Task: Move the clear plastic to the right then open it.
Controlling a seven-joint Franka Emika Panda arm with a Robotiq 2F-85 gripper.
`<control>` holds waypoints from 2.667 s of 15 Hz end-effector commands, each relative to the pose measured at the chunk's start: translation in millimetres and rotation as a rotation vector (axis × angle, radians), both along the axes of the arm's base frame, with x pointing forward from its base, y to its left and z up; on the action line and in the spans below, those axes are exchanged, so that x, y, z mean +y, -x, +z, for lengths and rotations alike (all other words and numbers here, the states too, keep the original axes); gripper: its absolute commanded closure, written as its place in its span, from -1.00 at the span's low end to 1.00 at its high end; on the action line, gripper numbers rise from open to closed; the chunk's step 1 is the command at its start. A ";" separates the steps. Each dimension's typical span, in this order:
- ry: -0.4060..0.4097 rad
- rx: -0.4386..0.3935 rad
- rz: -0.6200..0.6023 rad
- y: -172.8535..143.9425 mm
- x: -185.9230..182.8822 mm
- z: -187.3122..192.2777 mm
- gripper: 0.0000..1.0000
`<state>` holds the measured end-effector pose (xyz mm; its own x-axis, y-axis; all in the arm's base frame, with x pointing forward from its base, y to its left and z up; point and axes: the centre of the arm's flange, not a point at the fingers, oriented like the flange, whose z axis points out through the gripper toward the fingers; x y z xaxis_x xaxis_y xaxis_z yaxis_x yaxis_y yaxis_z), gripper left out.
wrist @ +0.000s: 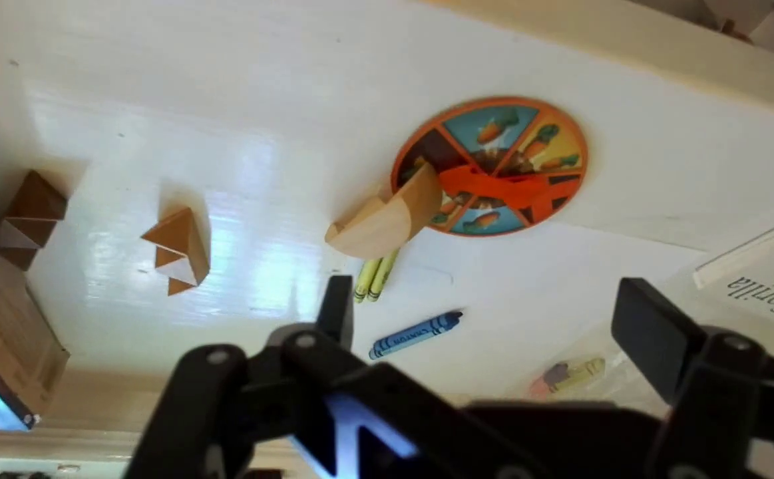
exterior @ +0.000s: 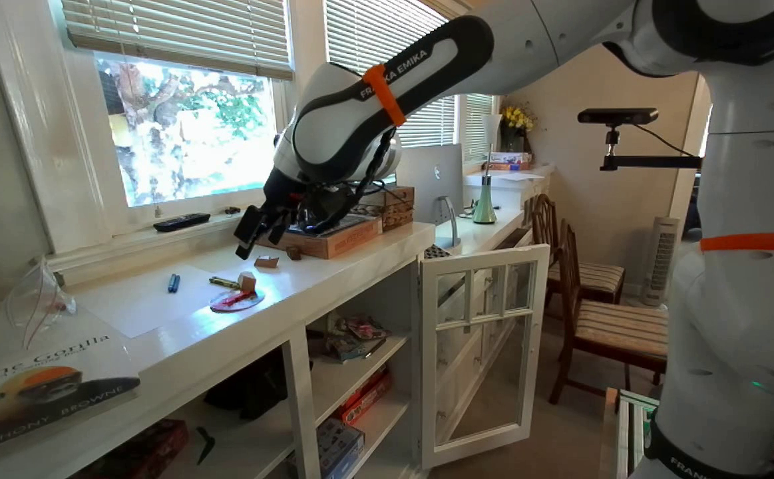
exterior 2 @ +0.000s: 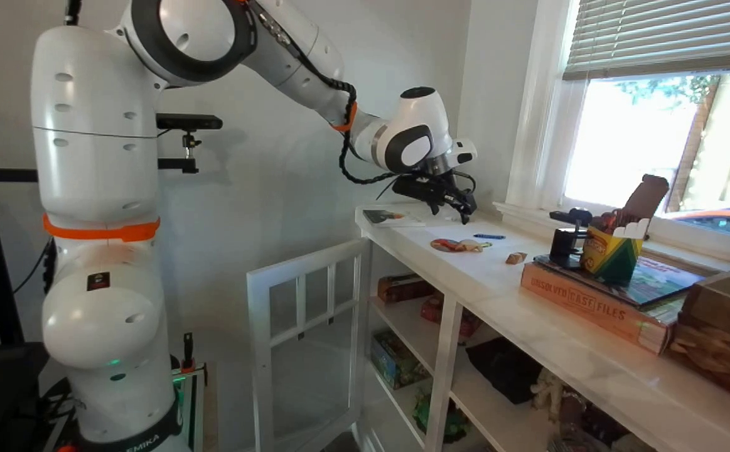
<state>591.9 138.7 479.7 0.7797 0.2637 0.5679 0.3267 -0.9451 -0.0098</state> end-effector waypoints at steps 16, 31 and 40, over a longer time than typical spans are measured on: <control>-0.173 0.069 0.168 -100.7 101.8 -11.5 -1.00; -0.226 -0.003 0.322 -135.7 161.1 -52.0 -1.00; -0.254 -0.053 0.333 -154.1 187.6 -66.6 -1.00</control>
<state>727.9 311.4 420.2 0.6646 0.3489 0.6607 0.6101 -0.7639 -0.2103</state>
